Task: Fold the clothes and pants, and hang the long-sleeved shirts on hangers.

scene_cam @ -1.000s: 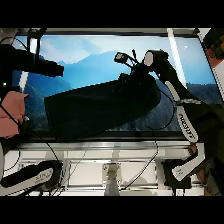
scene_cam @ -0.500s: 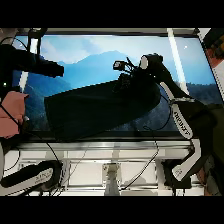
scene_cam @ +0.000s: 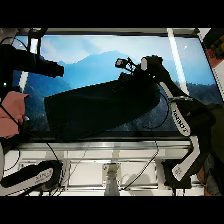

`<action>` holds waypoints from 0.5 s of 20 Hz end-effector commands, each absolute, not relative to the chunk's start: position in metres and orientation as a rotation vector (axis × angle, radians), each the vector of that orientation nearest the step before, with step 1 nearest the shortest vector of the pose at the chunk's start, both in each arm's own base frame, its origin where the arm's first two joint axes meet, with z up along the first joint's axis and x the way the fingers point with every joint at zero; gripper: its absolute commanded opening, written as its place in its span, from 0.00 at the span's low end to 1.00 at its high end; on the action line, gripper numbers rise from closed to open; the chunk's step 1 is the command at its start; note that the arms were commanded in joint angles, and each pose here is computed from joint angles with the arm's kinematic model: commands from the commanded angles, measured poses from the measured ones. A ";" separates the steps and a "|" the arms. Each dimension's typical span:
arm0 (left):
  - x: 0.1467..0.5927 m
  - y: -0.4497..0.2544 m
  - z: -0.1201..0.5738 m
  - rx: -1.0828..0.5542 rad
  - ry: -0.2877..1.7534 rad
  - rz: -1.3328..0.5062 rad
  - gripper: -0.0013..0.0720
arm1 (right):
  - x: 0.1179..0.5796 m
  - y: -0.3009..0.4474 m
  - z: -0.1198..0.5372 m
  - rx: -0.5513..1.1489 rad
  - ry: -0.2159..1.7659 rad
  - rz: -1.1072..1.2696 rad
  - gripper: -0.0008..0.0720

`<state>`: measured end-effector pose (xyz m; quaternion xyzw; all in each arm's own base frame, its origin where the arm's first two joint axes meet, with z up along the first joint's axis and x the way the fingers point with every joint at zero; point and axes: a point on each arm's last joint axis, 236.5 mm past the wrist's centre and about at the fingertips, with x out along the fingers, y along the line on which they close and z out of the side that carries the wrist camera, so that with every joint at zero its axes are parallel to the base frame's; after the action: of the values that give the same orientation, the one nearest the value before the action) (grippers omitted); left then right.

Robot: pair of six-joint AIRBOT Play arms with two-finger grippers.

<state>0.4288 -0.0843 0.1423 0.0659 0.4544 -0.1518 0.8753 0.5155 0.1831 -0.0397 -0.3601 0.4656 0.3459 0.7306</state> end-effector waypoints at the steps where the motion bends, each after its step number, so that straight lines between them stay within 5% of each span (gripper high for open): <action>1: 0.429 -0.084 0.142 0.138 0.948 -0.316 0.03 | 0.538 0.152 -0.017 -0.355 1.101 0.411 0.08; 6: 0.436 -0.082 0.147 0.133 0.915 -0.305 0.03 | 0.564 0.041 0.033 0.296 1.074 0.138 0.07; 10: 0.436 -0.082 0.146 0.133 0.918 -0.307 0.03 | 0.544 -0.070 0.034 0.570 1.100 -0.076 0.08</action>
<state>0.4349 -0.0827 0.1457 0.0640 0.4423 -0.1480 0.8823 0.5587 -0.0058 0.0265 0.1429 0.5166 0.0327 0.8436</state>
